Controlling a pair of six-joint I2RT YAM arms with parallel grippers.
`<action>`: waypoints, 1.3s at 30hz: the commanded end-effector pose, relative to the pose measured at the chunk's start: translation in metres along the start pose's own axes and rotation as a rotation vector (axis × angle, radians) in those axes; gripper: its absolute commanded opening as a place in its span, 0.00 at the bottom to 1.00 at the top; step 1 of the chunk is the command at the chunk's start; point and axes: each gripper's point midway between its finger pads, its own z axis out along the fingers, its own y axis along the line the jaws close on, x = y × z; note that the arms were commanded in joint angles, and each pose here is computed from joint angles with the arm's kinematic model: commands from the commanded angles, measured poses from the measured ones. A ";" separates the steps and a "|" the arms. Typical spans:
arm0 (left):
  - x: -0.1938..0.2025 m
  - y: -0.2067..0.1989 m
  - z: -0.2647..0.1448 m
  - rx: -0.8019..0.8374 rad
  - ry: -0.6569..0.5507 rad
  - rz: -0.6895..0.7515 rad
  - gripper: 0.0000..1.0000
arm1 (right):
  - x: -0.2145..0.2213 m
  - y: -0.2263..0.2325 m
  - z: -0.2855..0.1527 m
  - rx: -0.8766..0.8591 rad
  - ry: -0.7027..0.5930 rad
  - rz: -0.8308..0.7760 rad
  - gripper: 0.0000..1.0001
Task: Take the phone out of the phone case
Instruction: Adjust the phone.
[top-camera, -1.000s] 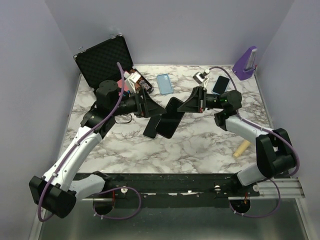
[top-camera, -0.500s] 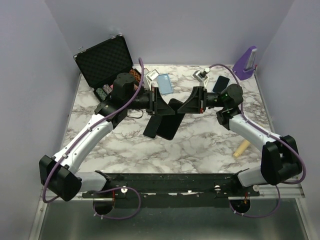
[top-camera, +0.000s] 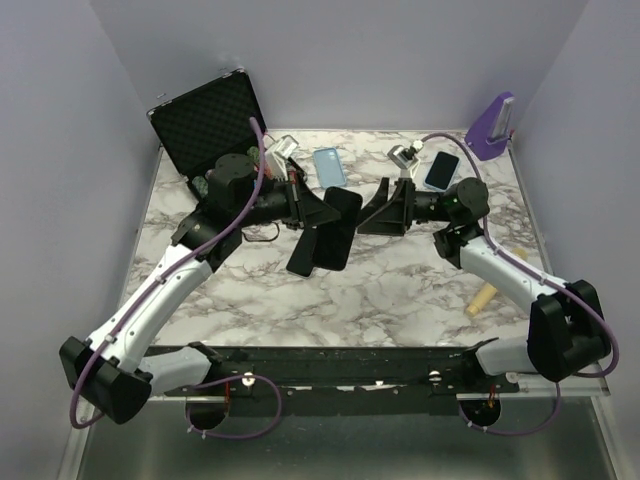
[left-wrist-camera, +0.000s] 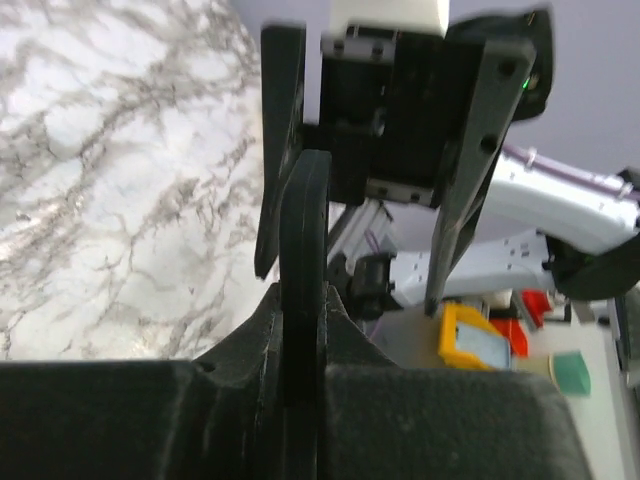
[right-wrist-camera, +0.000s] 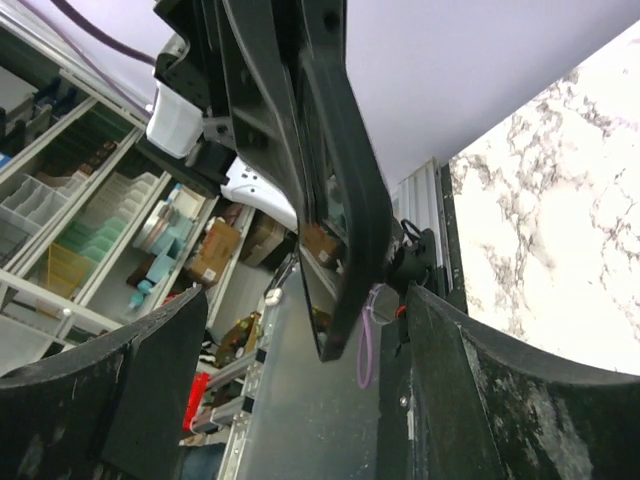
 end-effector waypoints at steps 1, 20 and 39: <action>-0.054 -0.021 -0.026 -0.006 -0.317 -0.034 0.00 | 0.015 0.008 0.010 -0.029 -0.041 -0.029 0.88; -0.068 -0.029 -0.032 0.188 -0.343 -0.359 0.00 | 0.035 0.045 0.032 -0.157 -0.027 -0.129 0.21; -0.061 -0.031 -0.047 0.244 -0.366 -0.324 0.00 | 0.021 0.061 0.034 -0.179 -0.046 -0.164 0.46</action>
